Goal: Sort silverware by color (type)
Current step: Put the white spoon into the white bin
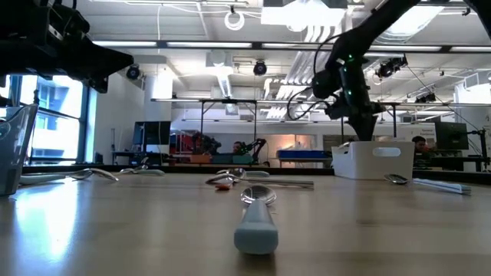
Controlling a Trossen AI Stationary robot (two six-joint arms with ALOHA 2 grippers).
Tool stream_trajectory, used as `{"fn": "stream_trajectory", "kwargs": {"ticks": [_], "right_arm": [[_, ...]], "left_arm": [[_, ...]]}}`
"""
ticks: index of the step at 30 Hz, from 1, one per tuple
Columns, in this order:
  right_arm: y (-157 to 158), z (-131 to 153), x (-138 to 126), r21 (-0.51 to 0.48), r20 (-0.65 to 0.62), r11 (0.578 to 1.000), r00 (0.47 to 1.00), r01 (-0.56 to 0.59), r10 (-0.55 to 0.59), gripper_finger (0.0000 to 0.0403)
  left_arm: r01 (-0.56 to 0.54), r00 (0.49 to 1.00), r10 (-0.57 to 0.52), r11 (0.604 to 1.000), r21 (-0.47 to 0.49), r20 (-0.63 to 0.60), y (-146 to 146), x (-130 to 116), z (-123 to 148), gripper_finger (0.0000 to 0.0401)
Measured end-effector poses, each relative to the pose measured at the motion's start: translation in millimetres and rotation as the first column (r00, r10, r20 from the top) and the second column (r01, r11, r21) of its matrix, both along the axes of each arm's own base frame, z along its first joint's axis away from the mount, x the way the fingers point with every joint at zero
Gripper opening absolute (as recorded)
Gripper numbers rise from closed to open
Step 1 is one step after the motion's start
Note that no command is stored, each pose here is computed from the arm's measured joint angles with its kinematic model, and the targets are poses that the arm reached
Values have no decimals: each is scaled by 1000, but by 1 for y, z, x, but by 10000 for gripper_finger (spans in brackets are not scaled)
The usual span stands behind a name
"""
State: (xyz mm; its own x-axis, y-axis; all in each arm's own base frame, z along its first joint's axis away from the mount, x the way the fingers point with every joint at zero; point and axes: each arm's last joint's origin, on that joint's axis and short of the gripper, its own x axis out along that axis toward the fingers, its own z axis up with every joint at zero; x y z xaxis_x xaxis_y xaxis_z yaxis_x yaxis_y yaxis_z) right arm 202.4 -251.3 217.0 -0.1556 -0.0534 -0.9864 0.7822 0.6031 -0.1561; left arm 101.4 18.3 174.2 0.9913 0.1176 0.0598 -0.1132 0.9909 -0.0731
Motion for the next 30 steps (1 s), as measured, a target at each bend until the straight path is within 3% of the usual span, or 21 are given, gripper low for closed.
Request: {"fn": "stream_trajectory", "kwargs": {"ticks": [12, 30], "right_arm": [[-9, -25, -8, -23, 99, 998, 994, 50, -48, 11], [-9, -27, -11, -6, 117, 990, 984, 140, -138, 13]], "left_arm": [[-3, 1000, 3, 1000, -10, -9, 0, 0, -1, 5], [-4, 1000, 4, 1000, -19, -15, 0, 0, -2, 5]]}}
